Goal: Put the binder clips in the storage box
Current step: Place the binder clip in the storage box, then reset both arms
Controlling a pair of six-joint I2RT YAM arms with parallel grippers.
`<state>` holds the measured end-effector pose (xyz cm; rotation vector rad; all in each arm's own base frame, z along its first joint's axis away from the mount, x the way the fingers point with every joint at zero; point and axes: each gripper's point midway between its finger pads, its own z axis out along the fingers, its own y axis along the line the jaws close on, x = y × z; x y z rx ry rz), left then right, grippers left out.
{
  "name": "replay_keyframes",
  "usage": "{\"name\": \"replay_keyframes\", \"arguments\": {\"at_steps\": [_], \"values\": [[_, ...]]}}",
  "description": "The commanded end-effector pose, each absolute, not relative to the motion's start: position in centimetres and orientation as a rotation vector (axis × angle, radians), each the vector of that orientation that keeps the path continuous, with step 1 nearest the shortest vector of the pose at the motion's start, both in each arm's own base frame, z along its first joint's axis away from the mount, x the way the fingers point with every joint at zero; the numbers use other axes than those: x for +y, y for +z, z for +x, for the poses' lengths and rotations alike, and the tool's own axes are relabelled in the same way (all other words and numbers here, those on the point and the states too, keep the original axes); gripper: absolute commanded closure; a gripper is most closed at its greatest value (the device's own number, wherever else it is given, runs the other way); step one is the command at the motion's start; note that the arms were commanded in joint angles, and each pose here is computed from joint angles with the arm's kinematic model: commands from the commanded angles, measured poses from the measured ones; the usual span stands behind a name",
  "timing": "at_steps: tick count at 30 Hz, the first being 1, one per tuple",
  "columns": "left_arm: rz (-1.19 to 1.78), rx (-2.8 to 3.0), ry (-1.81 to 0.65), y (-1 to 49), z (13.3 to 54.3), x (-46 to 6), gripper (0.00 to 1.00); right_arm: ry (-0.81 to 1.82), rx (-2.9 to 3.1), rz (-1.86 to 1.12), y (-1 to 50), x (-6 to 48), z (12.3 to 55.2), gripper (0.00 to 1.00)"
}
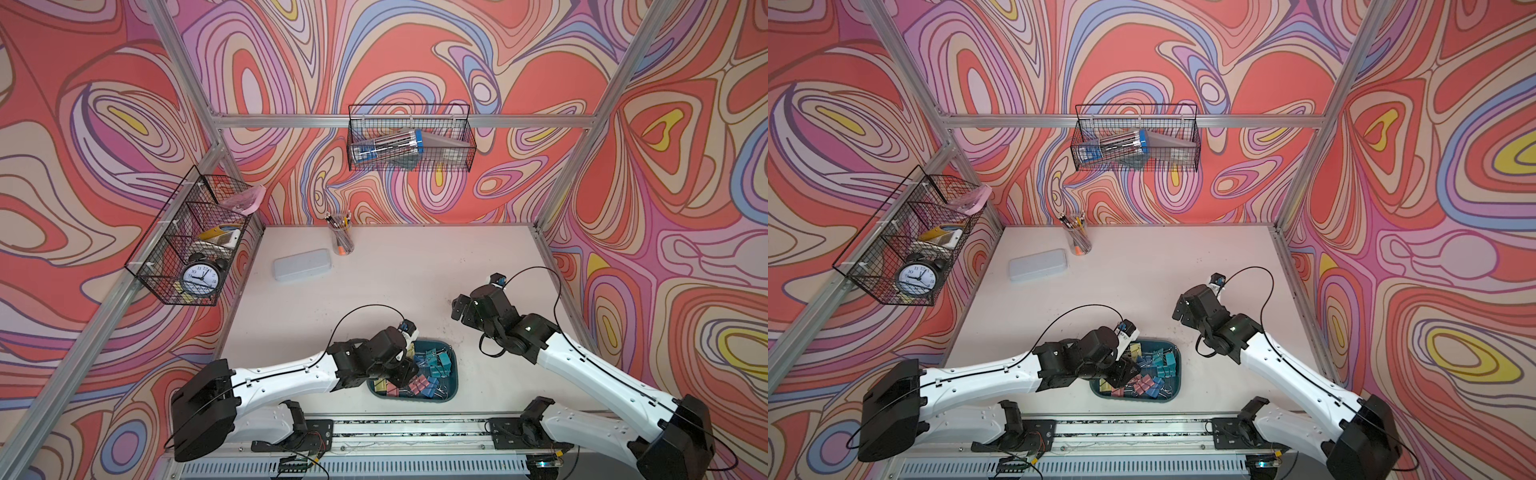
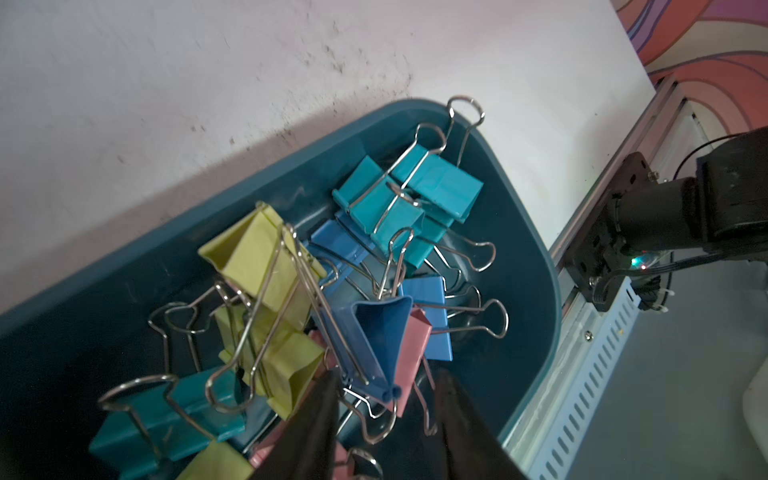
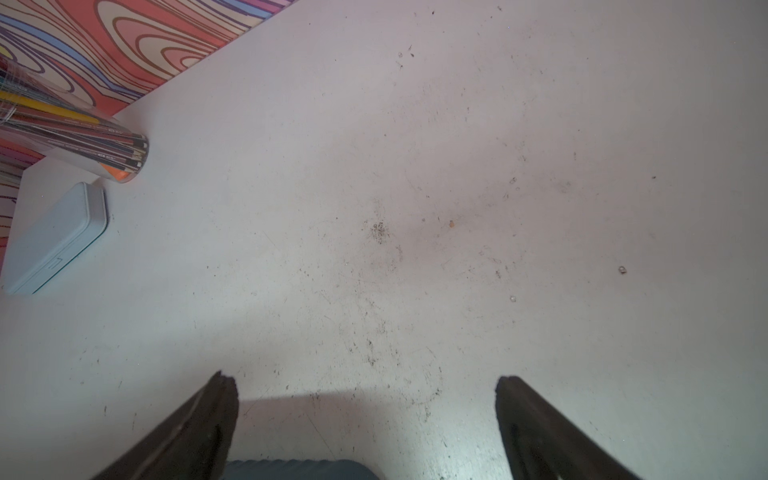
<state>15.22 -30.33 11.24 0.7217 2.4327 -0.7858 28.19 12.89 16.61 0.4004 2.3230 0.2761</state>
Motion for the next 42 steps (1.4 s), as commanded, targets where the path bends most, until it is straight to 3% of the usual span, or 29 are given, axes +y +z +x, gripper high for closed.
{"name": "replay_keyframes", "arguments": {"at_steps": [1, 3, 7, 9, 12, 15, 19, 25, 34, 42], "values": [[0.644, 2.281, -0.707, 15.6, 17.2, -29.0, 0.32, 0.178, 2.245, 0.439, 17.3, 11.3, 29.3, 0.02], [0.64, 2.235, -0.542, 17.4, 18.3, -26.5, 0.21, 0.074, 2.197, 0.44, 17.6, 9.7, 29.5, 0.02], [0.474, 2.091, -0.096, 22.0, 21.7, -19.0, 0.13, -0.149, 2.102, 0.446, 17.3, 6.2, 29.8, 0.04], [0.42, 2.009, 0.079, 23.6, 22.5, -15.6, 0.01, -0.258, 2.071, 0.441, 17.1, 4.7, 29.6, 0.07], [0.341, 1.91, 0.227, 24.2, 23.7, -11.0, 0.01, -0.426, 2.015, 0.436, 17.1, 2.7, 29.2, 0.07], [0.212, 1.806, 0.215, 24.0, 25.0, -7.6, 0.01, -0.551, 1.929, 0.42, 17.0, 1.3, 29.1, 0.06], [0.15, 1.676, 0.238, 22.2, 26.2, -5.3, 0.13, -0.559, 1.874, 0.357, 17.5, 1.0, 31.0, 0.05], [-0.038, 1.778, 0.293, 18.5, 30.4, -1.8, 0.01, -0.543, 1.912, 0.36, 13.9, -1.0, 32.6, 0.06], [0.023, 1.826, 0.195, 14.8, 36.0, -1.7, 0.01, -0.443, 1.788, 0.209, 13.5, -0.2, 37.3, 0.04], [-0.016, 1.913, 0.121, 11.0, 38.4, 0.8, 0.01, -0.402, 1.785, 0.09, 12.9, 1.2, 41.4, 0.02]]}}
